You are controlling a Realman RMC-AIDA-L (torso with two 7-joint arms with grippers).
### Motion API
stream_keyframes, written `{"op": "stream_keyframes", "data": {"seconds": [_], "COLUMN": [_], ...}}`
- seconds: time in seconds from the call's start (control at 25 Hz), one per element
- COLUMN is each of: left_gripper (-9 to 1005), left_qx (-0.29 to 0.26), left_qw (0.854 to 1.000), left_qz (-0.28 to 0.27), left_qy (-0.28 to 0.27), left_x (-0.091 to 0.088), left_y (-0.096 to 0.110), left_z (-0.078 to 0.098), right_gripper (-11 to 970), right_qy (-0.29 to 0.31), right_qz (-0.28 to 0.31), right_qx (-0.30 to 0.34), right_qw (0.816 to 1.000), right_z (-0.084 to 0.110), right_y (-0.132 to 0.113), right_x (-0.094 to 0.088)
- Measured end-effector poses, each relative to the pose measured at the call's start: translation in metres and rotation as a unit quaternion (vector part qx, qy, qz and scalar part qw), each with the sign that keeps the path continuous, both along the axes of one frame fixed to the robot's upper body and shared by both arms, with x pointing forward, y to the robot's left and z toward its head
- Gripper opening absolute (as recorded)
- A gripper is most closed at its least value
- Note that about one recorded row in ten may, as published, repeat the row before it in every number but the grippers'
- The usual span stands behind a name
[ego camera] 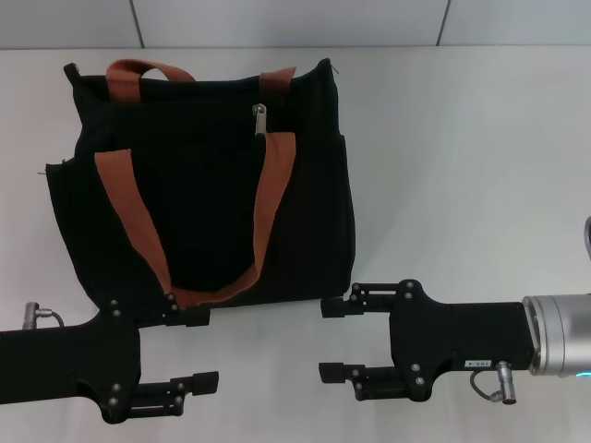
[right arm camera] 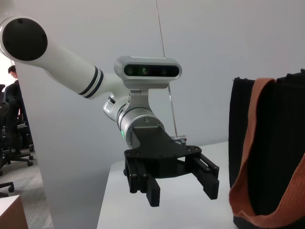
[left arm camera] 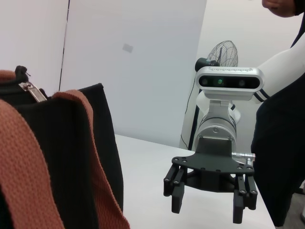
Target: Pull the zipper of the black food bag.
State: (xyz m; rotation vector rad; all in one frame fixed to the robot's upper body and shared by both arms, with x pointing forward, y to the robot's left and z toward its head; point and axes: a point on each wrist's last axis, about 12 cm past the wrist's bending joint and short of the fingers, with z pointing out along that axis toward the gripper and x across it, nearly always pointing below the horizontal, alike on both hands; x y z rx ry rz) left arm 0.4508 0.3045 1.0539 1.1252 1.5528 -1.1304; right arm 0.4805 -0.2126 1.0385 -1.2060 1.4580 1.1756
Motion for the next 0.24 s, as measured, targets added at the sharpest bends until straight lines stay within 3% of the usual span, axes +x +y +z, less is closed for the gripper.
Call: {"op": "stream_keyframes", "data": {"seconds": [0.24], "left_gripper": [709], "left_qx": [0.0], "left_qw": [1.0], "left_qz": [0.0], "left_qy": [0.0], "left_x": [-0.0001], "left_y": [0.0], "left_z": [0.0001], "right_gripper": [680], "right_qy": [0.0], "right_qz": [0.0], "right_qx": [0.0], "right_qw": [1.0], "right_z": [0.0002], "right_y": [0.0002], "right_x": [0.0003]}}
